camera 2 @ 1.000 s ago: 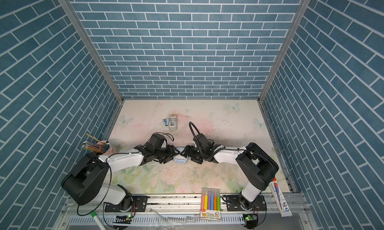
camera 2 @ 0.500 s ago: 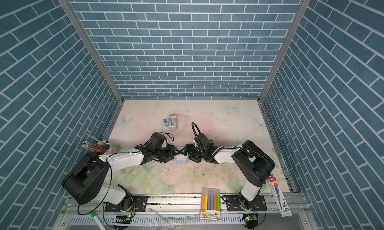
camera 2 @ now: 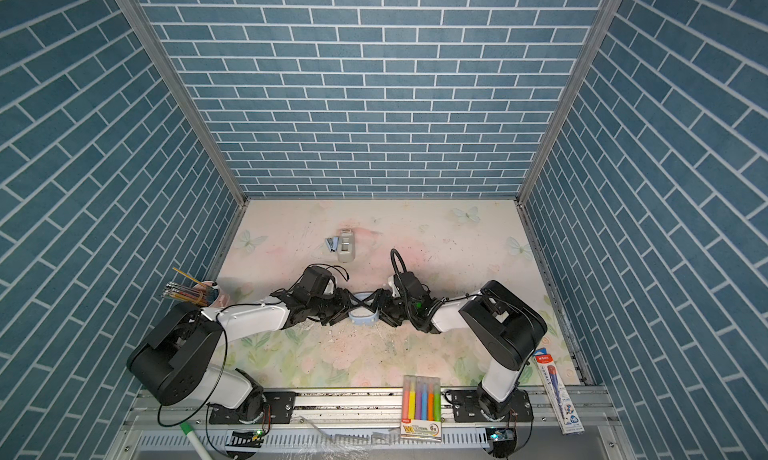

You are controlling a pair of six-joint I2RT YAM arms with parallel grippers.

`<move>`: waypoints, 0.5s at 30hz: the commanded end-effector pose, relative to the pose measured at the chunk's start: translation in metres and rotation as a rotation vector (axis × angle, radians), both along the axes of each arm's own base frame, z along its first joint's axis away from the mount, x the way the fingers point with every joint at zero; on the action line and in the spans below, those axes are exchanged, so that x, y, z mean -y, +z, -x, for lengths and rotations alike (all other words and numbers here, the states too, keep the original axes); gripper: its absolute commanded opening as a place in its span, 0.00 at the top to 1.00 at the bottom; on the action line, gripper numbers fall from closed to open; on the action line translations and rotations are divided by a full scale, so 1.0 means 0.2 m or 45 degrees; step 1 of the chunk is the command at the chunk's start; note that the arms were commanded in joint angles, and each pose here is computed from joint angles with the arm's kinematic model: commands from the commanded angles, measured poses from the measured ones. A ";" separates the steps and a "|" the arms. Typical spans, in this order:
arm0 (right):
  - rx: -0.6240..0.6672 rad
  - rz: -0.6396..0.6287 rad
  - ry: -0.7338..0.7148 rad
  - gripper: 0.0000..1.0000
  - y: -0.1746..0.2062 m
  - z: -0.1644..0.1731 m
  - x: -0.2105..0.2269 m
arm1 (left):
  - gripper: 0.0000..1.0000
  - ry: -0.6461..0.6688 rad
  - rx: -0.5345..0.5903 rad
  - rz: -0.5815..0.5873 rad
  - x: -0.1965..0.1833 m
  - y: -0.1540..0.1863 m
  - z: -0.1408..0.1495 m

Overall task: Insert the battery into the alarm
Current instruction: Adjust the alarm at the center of the board.

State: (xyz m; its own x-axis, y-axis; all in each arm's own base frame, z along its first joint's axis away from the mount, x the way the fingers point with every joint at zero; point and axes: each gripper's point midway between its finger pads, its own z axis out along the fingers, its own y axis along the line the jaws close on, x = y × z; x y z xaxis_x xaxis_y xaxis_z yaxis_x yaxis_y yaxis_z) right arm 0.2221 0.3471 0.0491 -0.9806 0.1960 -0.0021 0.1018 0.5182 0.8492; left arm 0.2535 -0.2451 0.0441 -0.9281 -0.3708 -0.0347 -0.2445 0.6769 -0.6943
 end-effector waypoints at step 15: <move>0.183 -0.067 0.016 0.61 0.24 -0.02 -0.01 | 0.45 0.011 -0.035 0.019 0.02 -0.04 0.01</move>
